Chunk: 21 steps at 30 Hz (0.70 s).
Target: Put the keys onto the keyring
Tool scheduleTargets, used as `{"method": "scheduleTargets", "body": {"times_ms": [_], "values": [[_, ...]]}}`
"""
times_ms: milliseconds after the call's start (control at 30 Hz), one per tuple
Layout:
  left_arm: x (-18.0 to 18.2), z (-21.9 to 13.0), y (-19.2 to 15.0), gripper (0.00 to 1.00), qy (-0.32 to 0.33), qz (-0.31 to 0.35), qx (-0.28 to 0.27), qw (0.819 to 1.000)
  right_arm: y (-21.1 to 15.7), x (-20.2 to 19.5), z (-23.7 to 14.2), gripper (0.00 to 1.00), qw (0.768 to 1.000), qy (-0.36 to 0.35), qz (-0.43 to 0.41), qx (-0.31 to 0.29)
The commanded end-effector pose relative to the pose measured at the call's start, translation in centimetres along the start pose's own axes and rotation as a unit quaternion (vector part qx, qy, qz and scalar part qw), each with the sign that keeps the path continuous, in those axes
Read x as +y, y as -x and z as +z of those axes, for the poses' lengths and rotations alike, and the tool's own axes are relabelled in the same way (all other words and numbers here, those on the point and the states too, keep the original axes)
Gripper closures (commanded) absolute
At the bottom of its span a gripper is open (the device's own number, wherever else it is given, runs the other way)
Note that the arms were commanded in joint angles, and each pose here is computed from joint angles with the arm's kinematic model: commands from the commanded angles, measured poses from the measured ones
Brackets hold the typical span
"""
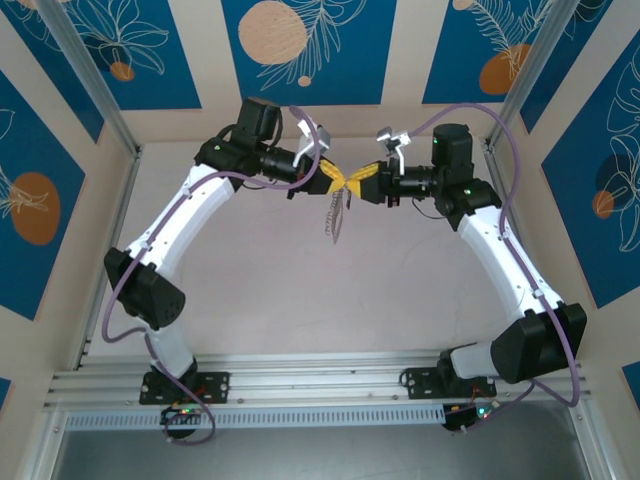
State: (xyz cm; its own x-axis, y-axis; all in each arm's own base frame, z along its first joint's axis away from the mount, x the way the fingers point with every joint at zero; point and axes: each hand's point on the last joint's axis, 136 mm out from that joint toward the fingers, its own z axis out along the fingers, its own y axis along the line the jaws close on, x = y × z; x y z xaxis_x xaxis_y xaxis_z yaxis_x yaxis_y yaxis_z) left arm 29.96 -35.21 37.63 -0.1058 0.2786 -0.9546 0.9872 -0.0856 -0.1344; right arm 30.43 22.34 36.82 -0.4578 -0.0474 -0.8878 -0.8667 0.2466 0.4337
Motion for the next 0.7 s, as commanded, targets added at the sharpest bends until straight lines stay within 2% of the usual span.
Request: {"method": "scheduleTargets", "body": {"times_ms": [0,233,433,667], "values": [[-0.1,-0.6,1.5,1.0,0.026,0.017,-0.028,0.999,1.8,0.7,-2.6,0.64,0.999,-0.004,0.003,-0.05],[0.0,-1.4,2.7,1.0,0.065,0.028,-0.071,0.995,1.6,0.5,-4.0,0.58,0.995,-0.009,0.035,-0.093],[-0.4,-1.6,3.6,1.0,0.06,0.024,-0.107,0.992,1.5,1.0,-3.0,0.51,0.994,0.018,0.042,-0.101],[-0.6,-1.5,4.3,1.0,0.05,0.019,-0.125,0.991,1.9,1.6,-1.5,0.51,0.994,0.04,0.031,-0.096]]}}
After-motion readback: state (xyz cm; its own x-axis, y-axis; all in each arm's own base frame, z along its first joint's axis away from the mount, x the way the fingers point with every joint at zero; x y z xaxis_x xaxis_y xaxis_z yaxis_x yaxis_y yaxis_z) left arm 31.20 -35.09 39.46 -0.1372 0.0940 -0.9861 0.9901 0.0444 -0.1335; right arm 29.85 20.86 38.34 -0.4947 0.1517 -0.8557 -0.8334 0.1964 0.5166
